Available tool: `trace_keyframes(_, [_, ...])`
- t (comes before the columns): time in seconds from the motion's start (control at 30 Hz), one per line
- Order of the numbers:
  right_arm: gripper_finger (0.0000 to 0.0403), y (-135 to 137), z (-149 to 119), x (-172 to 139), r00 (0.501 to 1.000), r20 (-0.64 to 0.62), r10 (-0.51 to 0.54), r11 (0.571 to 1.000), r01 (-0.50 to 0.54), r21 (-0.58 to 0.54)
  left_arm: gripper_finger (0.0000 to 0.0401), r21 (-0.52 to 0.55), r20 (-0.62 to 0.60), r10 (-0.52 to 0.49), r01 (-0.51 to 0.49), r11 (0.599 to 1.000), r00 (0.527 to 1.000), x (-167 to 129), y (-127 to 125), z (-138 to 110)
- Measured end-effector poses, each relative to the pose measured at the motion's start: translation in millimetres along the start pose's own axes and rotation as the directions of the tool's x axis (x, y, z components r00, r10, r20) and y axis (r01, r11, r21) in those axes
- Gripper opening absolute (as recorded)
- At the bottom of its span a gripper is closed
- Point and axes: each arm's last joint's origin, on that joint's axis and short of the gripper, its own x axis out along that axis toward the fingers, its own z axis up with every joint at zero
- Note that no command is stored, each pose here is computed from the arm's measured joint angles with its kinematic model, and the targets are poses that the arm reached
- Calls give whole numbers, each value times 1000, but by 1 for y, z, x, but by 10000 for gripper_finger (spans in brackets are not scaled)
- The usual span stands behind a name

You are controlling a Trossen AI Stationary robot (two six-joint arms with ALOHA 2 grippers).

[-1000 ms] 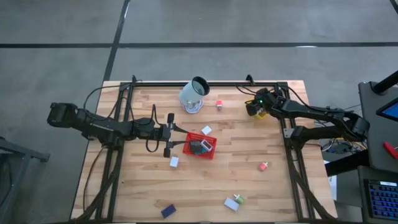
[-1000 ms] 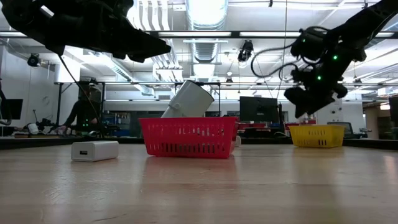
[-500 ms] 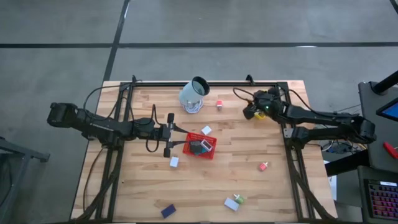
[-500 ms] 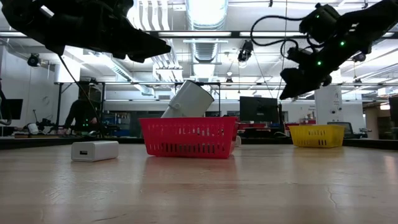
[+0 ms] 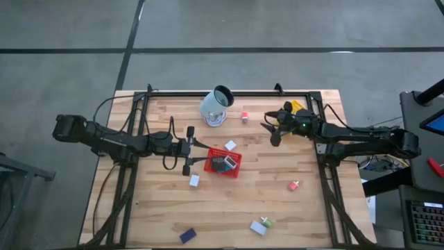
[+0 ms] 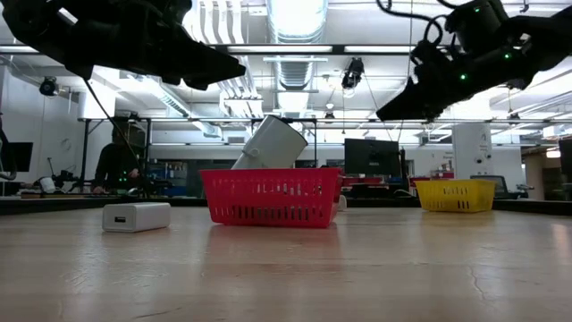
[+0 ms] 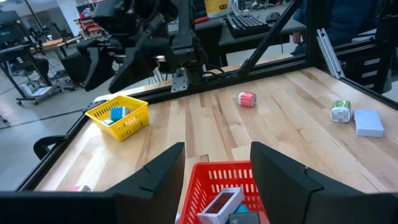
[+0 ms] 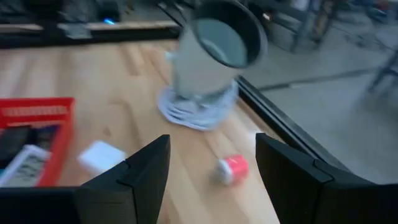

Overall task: Pick & Place Office items
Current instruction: Put the white digital clock into the red basket

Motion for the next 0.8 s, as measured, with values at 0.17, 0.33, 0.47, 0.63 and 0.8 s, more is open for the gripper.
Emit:
trace_keyframes(0.17, [212, 13, -5, -3, 991, 81, 103, 994, -99, -51, 186, 0, 0, 0, 0, 1000, 1000, 0, 0, 0])
trace_keyframes(0.33, [193, 24, -12, -7, 976, 127, 175, 981, -161, -111, 186, 5, 0, 0, 0, 1000, 1000, 0, 0, 0])
trace_keyframes(0.47, [182, 27, -11, -7, 973, 129, 193, 977, -178, -118, 186, 7, 6, -26, 26, 1000, 1000, 0, -1, 0])
trace_keyframes(0.63, [178, 29, -5, -7, 963, 148, 226, 970, -209, -123, 186, 6, 17, -99, 99, 995, 995, 0, -4, 0])
trace_keyframes(0.8, [178, 29, -6, -7, 963, 145, 226, 970, -210, -122, 186, 11, 15, -134, 134, 991, 991, 0, -11, 1])
